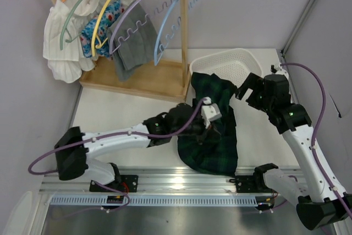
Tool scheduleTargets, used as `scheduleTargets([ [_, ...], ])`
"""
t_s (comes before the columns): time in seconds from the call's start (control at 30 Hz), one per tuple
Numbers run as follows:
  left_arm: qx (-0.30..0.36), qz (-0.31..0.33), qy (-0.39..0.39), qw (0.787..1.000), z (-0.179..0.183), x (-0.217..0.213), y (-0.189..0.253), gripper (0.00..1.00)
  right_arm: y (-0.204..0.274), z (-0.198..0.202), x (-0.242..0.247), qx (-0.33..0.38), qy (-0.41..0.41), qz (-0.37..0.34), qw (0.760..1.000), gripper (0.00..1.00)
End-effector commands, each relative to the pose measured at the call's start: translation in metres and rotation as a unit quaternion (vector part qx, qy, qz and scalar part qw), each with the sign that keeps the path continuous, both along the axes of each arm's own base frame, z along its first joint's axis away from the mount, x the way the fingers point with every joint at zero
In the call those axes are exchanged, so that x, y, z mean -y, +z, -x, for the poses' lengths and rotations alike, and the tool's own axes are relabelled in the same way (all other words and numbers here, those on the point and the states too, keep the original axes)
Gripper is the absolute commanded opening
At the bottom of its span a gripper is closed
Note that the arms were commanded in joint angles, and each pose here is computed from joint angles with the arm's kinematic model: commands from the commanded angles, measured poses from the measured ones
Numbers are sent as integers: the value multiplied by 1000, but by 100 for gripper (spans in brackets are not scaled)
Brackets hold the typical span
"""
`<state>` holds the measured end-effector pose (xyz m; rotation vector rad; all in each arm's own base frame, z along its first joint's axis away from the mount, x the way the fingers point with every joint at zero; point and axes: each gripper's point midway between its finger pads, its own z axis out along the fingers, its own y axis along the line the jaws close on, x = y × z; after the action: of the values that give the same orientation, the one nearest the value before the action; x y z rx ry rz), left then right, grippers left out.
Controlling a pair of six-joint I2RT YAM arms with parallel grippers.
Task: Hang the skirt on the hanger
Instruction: Move the skirt to the center of the board
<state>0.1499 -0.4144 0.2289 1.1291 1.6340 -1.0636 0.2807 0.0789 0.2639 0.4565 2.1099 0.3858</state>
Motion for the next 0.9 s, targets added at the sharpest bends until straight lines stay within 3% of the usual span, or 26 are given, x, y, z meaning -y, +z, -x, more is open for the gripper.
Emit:
scheduleTargets([
  [0.0, -5, -22, -68, 997, 39, 32, -14, 12, 2, 7, 9, 3, -17, 5, 1000, 99],
  [0.03, -13, -39, -77, 996, 45, 40, -28, 16, 0, 8, 11, -2, -20, 8, 1000, 99],
  [0.07, -14, -54, -88, 995, 55, 44, -34, 36, -3, 11, 13, -10, -23, 12, 1000, 99],
  [0.13, -12, -72, -76, 994, 55, 48, -43, 54, -8, 13, 14, -17, -22, 15, 1000, 99],
  [0.17, -14, -80, -63, 995, 53, 47, -47, 76, -13, 14, 13, -24, -18, 16, 999, 99],
  [0.2, -14, -80, -46, 996, 49, 46, -46, 89, -15, 15, 11, -26, -11, 15, 1000, 99],
  [0.27, 3, -75, 16, 997, 29, 36, -37, 98, -23, 17, 3, -36, 14, 12, 999, 99],
  [0.47, -46, -86, 189, 977, -29, -40, -37, 99, -29, 22, -40, -15, 114, 8, 993, 99],
  [0.53, -54, -66, 220, 972, -34, -65, -21, 100, -34, 23, -54, -10, 136, 20, 990, 99],
  [0.67, -71, -82, 290, 951, -32, -116, -30, 99, -29, 20, -88, 17, 181, 60, 981, 99],
  [0.87, -180, -76, 421, 886, -30, -180, -79, 100, -47, -9, -121, 0, 211, 173, 962, 99],
])
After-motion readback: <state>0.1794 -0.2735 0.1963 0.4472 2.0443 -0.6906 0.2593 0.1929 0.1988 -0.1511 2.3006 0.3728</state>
